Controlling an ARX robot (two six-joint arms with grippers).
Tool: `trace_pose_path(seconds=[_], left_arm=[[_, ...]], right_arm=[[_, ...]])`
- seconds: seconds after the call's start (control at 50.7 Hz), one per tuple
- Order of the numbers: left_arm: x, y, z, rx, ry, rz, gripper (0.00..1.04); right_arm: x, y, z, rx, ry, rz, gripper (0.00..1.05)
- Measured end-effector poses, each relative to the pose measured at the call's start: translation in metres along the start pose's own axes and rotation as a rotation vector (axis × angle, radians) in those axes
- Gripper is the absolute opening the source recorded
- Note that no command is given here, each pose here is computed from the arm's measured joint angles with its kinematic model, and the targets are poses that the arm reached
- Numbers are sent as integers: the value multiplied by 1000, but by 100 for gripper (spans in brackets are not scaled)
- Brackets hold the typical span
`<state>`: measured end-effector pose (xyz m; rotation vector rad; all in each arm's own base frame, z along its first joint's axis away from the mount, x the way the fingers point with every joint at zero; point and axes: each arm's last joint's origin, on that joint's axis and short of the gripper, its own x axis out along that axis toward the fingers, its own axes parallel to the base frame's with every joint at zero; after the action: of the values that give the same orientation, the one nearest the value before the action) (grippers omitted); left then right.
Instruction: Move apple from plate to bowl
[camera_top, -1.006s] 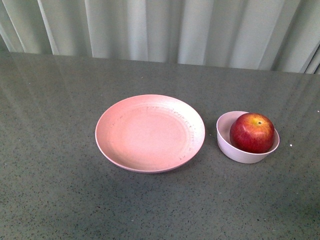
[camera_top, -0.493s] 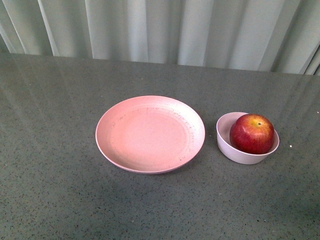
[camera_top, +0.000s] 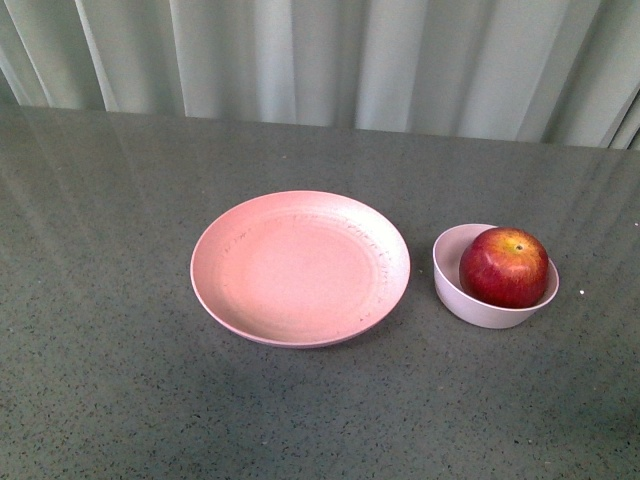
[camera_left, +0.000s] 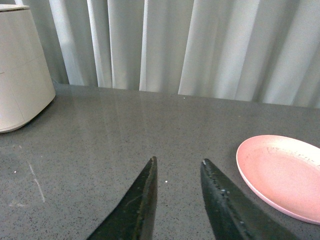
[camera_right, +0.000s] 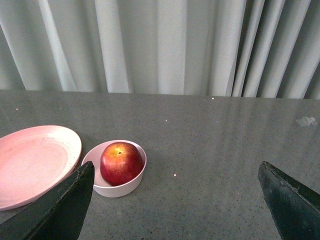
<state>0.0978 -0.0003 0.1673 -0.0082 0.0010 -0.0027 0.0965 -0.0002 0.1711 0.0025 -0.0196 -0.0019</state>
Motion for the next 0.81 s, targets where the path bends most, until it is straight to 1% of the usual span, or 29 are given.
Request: trace_pose_path(seconds=[0.02, 0.039, 0.079, 0.296, 0.316, 0.355, 0.394, 0.473, 0.809], left_arm=[[0, 0, 0, 0, 0, 0, 36], [0, 0, 0, 0, 0, 0, 38], [0, 0, 0, 0, 0, 0, 45], [0, 0, 0, 0, 0, 0, 85], [0, 0, 0, 0, 0, 0, 87], [0, 0, 0, 0, 0, 0, 94], [0, 0, 0, 1, 0, 0, 98], [0, 0, 0, 2, 0, 0, 95], [0, 0, 0, 2, 0, 0, 96]], right_arm=[[0, 0, 0, 0, 0, 0, 96], [0, 0, 0, 0, 0, 0, 96], [0, 0, 0, 0, 0, 0, 96], [0, 0, 0, 0, 0, 0, 96], [0, 0, 0, 0, 0, 0, 96], [0, 0, 0, 0, 0, 0, 96], [0, 0, 0, 0, 0, 0, 96], [0, 0, 0, 0, 0, 0, 96], [0, 0, 0, 0, 0, 0, 96]])
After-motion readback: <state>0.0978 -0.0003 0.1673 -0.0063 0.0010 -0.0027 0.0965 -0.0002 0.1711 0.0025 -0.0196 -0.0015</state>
